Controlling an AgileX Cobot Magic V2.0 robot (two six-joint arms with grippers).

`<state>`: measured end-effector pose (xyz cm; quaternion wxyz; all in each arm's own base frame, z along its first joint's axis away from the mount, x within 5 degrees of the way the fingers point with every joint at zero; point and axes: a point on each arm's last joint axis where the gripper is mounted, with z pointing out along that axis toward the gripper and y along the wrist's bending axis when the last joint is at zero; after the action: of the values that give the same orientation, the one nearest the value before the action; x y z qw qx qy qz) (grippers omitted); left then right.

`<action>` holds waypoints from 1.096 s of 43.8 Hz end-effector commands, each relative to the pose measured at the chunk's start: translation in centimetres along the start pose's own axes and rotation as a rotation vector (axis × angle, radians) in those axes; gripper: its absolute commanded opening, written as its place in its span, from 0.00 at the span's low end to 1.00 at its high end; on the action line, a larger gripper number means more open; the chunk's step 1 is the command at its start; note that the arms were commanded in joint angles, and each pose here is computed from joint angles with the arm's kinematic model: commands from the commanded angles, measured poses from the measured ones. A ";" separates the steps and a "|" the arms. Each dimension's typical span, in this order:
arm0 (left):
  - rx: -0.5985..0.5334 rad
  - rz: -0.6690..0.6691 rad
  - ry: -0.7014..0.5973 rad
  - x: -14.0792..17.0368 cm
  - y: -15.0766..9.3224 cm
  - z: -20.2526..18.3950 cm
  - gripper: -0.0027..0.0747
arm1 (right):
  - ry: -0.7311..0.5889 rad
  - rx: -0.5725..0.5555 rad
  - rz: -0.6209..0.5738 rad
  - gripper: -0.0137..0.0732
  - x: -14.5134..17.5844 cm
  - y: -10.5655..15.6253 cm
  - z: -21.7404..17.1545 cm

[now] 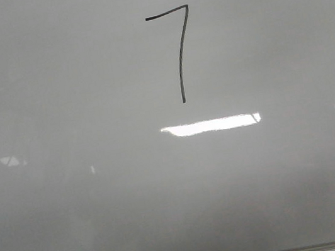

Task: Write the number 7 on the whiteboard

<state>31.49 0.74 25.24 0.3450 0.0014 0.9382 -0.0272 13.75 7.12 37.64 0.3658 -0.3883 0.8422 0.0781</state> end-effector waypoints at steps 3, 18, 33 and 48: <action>-0.004 -0.013 -0.108 -2.1 -0.1 -1.3 0.52 | -0.073 0.029 0.005 0.82 -0.9 -0.3 -0.9; 0.013 0.040 -0.096 -3.3 -0.7 -7.0 0.63 | -0.048 0.053 0.064 0.82 -0.3 -0.2 -1.7; 0.139 0.204 -0.193 0.1 -4.9 -17.2 0.63 | -0.021 0.237 0.385 0.82 2.0 -0.4 -4.5; 0.190 0.271 -0.207 7.7 -5.4 -22.6 0.63 | -0.152 0.263 0.398 0.82 4.5 1.0 -5.9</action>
<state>12.22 -4.27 36.98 0.4022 0.1879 0.8928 -0.0760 7.99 2.90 37.84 0.4025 -0.1666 0.8978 0.0647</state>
